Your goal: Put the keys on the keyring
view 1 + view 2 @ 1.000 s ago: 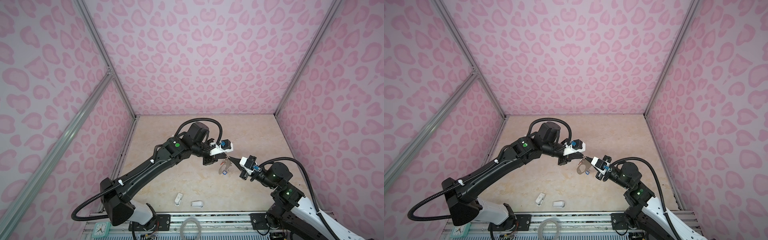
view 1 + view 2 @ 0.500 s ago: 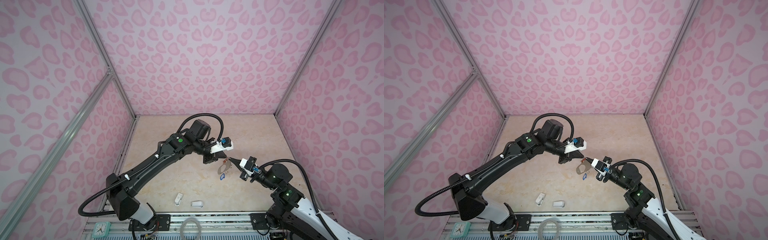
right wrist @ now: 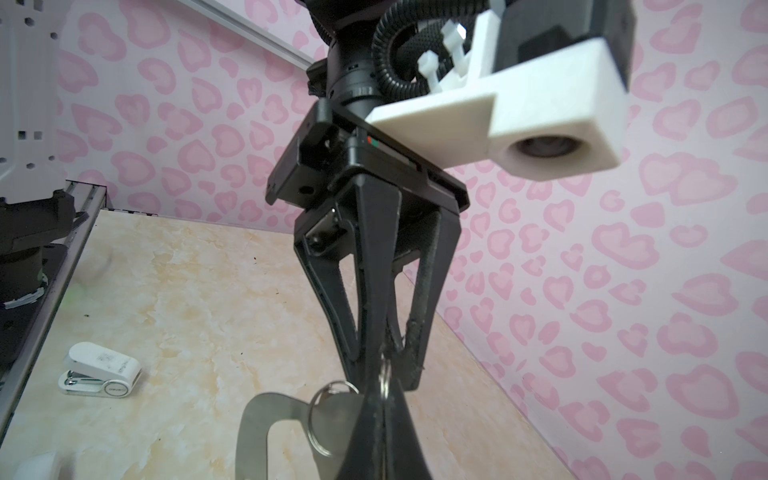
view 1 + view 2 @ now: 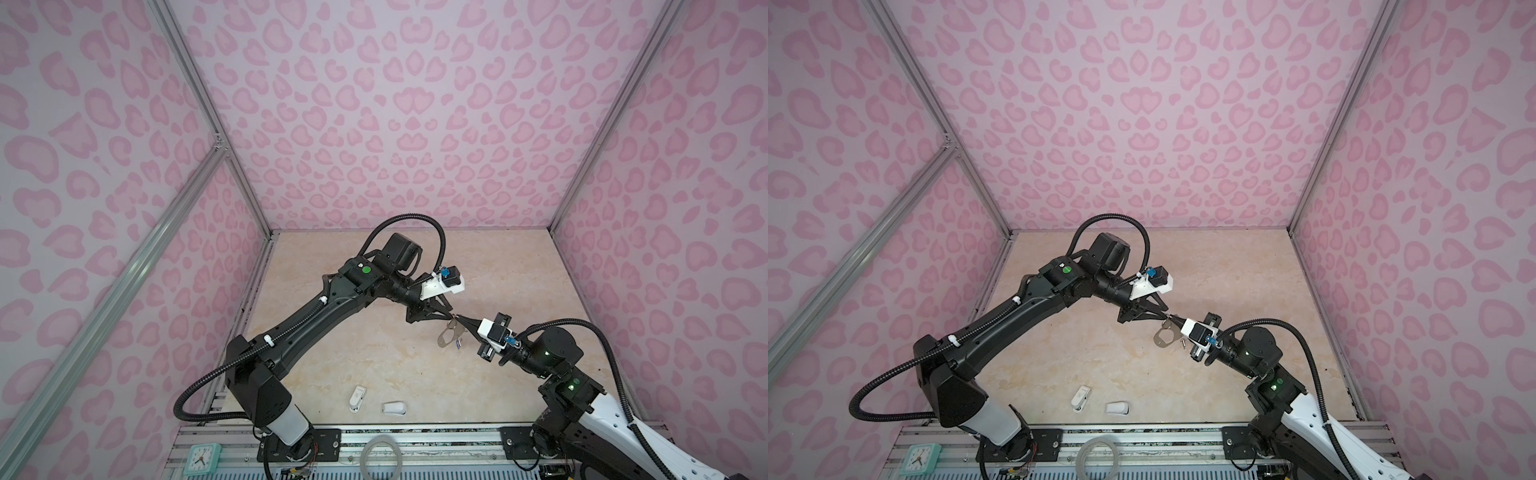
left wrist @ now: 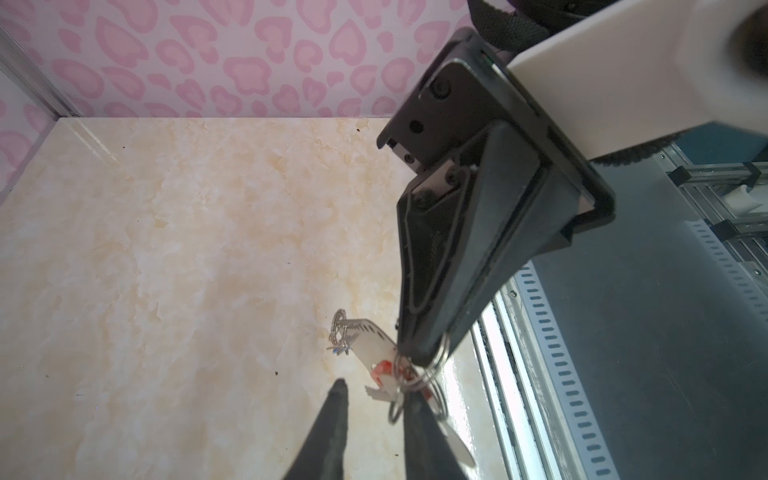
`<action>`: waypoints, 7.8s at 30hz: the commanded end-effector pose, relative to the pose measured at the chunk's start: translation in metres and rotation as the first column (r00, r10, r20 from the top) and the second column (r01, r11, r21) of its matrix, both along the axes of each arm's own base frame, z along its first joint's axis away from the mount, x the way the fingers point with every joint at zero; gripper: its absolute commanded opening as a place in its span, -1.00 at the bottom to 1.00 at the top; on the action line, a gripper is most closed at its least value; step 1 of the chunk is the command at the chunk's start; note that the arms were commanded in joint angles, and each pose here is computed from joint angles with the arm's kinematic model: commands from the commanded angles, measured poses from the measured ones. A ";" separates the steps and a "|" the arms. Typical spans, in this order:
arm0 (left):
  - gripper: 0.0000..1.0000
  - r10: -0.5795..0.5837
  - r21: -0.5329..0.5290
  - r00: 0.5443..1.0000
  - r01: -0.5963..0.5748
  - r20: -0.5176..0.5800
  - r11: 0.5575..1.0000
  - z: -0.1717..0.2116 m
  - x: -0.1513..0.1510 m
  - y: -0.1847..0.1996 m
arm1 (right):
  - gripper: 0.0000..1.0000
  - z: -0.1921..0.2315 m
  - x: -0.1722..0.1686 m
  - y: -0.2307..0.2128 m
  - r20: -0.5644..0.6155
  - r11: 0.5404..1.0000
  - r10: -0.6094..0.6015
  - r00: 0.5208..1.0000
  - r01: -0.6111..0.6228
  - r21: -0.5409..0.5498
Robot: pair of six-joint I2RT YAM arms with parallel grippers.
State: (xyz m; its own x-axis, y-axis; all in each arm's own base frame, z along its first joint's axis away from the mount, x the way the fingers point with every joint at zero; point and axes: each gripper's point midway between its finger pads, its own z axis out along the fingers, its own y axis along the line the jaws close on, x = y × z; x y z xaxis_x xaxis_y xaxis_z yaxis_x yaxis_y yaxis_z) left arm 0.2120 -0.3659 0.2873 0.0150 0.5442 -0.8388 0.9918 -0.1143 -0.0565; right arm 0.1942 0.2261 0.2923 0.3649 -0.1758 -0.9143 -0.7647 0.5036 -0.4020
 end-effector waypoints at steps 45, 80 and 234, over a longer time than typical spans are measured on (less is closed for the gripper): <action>-0.40 0.117 -0.214 0.913 -0.033 0.390 0.976 0.028 0.002 0.030 | -1.00 0.015 0.013 0.028 -0.085 0.987 0.154 0.984 -0.149 0.068; -0.93 0.133 -0.073 0.879 -0.111 0.458 0.991 0.025 0.014 0.028 | -0.35 0.010 0.029 0.012 -0.063 1.000 0.001 0.998 -0.002 -0.010; -0.39 0.076 -0.150 0.970 -0.042 0.229 0.988 0.024 -0.012 0.020 | -1.00 0.017 -0.006 0.020 0.020 0.989 0.099 0.995 -0.100 0.106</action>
